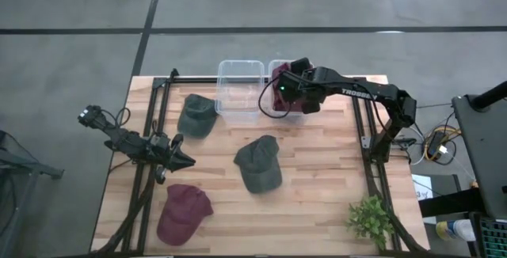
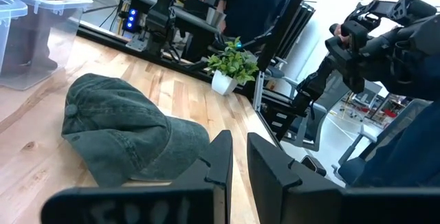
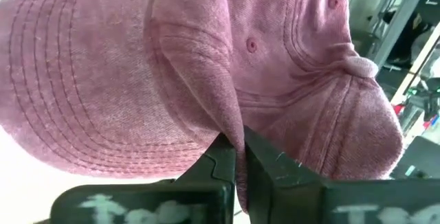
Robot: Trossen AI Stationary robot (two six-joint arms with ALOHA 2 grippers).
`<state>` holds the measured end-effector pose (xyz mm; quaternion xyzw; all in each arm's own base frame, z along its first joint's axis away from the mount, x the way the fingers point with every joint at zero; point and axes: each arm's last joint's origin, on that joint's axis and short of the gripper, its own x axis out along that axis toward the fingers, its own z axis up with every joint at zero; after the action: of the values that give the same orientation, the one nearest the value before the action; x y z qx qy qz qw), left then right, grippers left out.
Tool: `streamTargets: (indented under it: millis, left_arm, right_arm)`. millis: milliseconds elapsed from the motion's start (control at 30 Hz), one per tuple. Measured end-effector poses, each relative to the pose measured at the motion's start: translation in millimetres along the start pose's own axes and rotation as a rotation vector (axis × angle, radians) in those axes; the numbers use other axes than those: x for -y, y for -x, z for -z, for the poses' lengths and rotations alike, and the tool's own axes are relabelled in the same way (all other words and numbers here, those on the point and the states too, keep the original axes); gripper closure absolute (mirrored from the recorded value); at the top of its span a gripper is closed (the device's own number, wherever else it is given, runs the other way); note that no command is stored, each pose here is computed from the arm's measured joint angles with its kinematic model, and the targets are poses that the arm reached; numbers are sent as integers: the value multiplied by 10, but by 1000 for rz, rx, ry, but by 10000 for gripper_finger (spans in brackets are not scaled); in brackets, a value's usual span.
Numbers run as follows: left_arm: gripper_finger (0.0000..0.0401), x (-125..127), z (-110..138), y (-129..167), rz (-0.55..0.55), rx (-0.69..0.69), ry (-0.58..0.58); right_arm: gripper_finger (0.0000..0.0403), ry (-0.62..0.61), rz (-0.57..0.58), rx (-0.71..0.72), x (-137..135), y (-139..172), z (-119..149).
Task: Pick & Place hat
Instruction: Put the right red cap into the right transparent bin
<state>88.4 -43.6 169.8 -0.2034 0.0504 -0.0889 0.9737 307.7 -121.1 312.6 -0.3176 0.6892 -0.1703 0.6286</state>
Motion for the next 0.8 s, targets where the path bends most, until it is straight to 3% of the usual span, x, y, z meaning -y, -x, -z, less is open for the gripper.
streamTargets:
  millis: [300, 667, 800]
  left_arm:
    - [362, 0, 0, 0, 0, 0, 0]
    - [362, -1, 1, 0, -1, -1, -1]
    - [362, 0, 1, 0, 0, -1, -1]
  right_arm:
    - [387, 4, -24, 8, -11, 2, 5]
    - [304, -7, -17, 2, -9, 3, 9]
    - [278, 2, 69, -49, 7, 35, 14]
